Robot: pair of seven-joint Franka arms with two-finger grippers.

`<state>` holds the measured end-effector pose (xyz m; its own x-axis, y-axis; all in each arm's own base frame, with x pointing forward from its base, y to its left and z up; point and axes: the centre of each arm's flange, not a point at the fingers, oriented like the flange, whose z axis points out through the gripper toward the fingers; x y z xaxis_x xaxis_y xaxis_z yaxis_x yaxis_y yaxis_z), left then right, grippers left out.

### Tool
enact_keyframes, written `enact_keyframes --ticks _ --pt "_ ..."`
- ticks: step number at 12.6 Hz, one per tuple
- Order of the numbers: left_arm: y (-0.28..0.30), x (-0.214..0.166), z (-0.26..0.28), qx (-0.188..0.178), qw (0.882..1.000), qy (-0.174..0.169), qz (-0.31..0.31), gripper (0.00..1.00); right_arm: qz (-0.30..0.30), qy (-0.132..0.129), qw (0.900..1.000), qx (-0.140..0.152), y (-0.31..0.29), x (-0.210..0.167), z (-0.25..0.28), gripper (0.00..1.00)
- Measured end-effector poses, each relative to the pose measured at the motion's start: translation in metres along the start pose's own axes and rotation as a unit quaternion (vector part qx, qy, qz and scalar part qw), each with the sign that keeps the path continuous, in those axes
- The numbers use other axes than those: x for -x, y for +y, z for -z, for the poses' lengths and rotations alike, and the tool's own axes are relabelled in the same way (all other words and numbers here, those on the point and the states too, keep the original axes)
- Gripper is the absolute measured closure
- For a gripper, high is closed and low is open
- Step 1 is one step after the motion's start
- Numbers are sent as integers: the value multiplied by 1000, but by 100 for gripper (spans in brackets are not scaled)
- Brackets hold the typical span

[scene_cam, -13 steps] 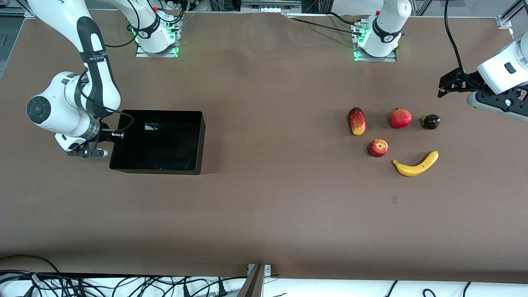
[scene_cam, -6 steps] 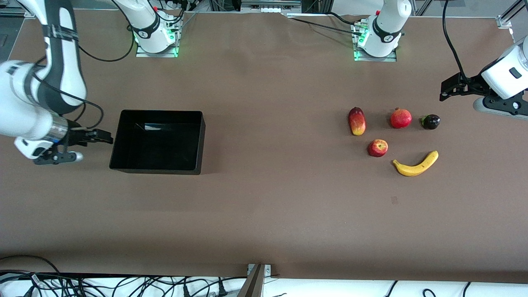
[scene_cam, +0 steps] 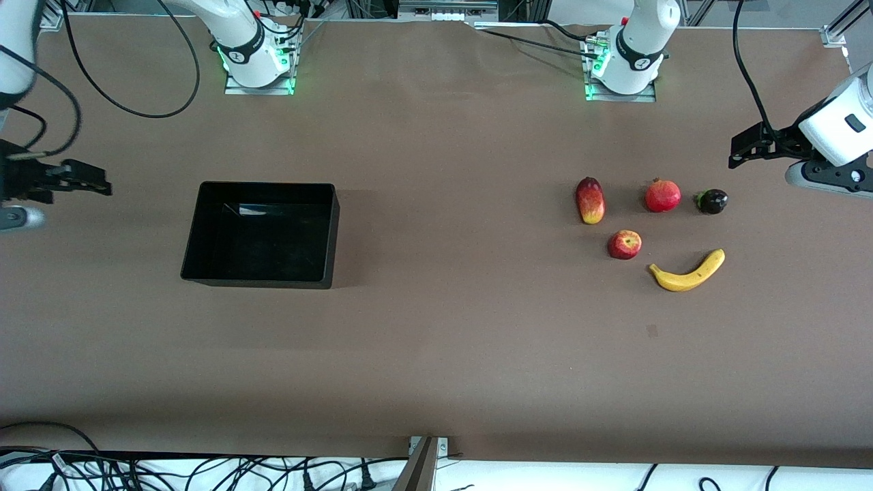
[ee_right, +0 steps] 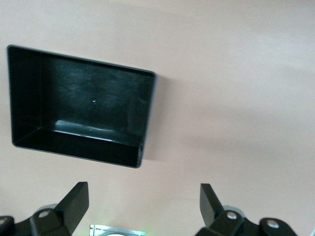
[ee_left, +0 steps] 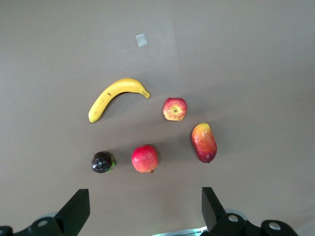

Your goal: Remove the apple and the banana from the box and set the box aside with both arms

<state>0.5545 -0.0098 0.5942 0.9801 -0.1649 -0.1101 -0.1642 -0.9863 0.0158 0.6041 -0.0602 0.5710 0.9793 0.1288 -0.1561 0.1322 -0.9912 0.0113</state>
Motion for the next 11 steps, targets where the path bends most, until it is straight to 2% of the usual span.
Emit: enact_keyframes --ticks 2,4,6,11 --pt "0 0 0 0 1000 0 0 0 -18 1 1000 -4 24 7 0 0" --pt "-1 0 0 0 1000 0 1 0 -35 -8 999 -17 15 2 -6 0" --pt "-5 0 -1 1 1000 -1 5 0 -59 -14 998 -8 11 5 -10 0" --pt "-9 -1 -4 2 1000 -4 9 0 -55 20 998 -12 -15 48 -7 0"
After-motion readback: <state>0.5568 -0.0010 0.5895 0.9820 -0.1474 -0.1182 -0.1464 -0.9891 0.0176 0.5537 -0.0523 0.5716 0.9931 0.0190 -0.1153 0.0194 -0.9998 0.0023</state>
